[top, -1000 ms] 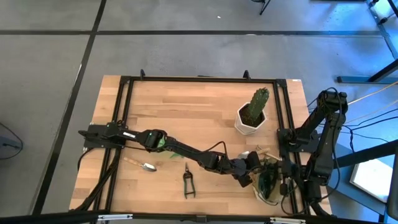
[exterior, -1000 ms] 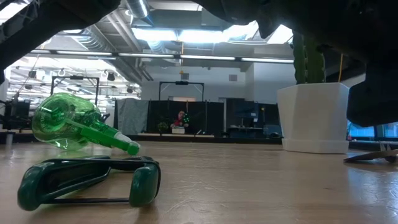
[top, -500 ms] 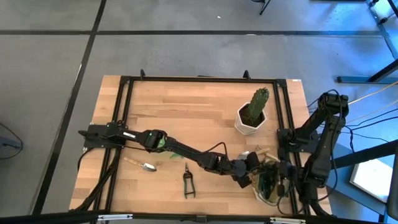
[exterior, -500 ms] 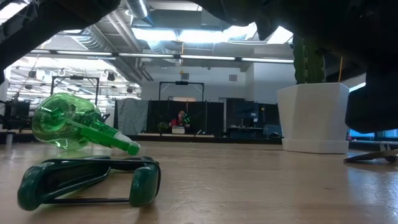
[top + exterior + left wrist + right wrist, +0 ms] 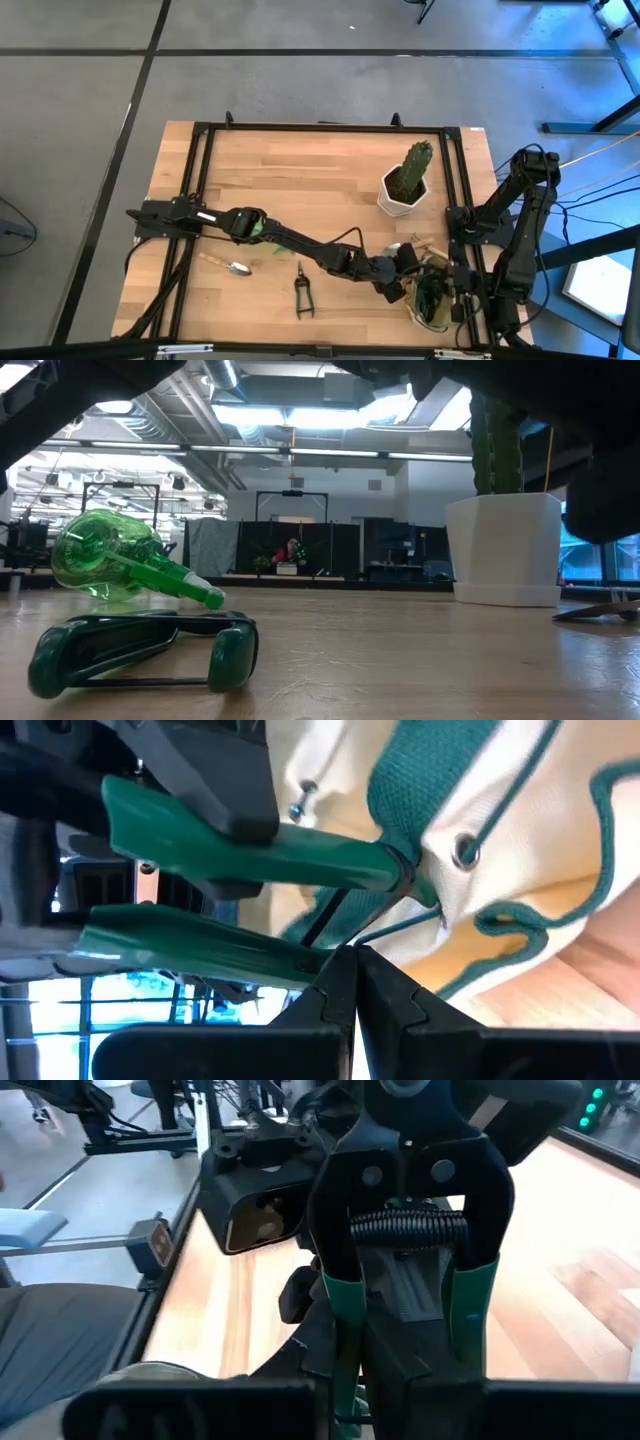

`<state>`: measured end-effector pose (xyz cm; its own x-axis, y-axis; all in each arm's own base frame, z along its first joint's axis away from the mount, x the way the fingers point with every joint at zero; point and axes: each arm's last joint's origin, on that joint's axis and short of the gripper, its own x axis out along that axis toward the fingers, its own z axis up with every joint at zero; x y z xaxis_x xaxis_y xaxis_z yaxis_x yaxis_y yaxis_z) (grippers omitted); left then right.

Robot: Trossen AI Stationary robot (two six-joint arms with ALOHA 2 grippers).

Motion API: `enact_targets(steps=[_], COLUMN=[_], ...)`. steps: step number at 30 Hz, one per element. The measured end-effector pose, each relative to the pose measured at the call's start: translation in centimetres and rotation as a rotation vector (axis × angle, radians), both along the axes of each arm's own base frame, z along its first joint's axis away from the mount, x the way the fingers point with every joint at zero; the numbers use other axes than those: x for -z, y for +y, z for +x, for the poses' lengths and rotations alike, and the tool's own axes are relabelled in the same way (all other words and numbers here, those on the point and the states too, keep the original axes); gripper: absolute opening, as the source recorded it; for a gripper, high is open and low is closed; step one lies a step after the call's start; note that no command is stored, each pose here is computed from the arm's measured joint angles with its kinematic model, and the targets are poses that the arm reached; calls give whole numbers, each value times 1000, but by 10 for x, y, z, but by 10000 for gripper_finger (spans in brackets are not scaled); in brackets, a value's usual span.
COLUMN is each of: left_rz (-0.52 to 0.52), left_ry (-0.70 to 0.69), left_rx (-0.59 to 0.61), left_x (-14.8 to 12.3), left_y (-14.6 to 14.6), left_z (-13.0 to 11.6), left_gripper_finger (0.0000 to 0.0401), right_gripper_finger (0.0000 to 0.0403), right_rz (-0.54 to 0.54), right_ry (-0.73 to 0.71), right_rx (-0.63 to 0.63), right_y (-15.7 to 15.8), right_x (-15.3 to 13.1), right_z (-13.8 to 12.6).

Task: Pick & Place Garden tools in Gardening bag
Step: Put the top grafting pruner into the side pocket of the white bag

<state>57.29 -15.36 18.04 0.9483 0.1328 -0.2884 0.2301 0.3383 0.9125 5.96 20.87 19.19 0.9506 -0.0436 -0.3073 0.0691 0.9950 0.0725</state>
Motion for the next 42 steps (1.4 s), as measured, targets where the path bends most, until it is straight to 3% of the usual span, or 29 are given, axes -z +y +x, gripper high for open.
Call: enact_targets(steps=[17, 23, 29, 42], left_rz=[-4, -24, -79, -11], left_ry=[25, 92, 93, 85], left_rx=[-52, -156, -147, -88], left_x=[1, 11, 11, 10], left_y=[1, 19, 26, 2], left_z=[-2, -1, 1, -4], left_gripper_finger=[1, 1, 1, 1], right_gripper_finger=[26, 26, 26, 26], right_rz=[27, 69, 65, 4], right_ry=[16, 20, 14, -53], right_rx=[7, 3, 4, 34], right_y=[1, 2, 2, -3], right_x=[-5, -7, -7, -8], right_z=[-1, -4, -4, -2])
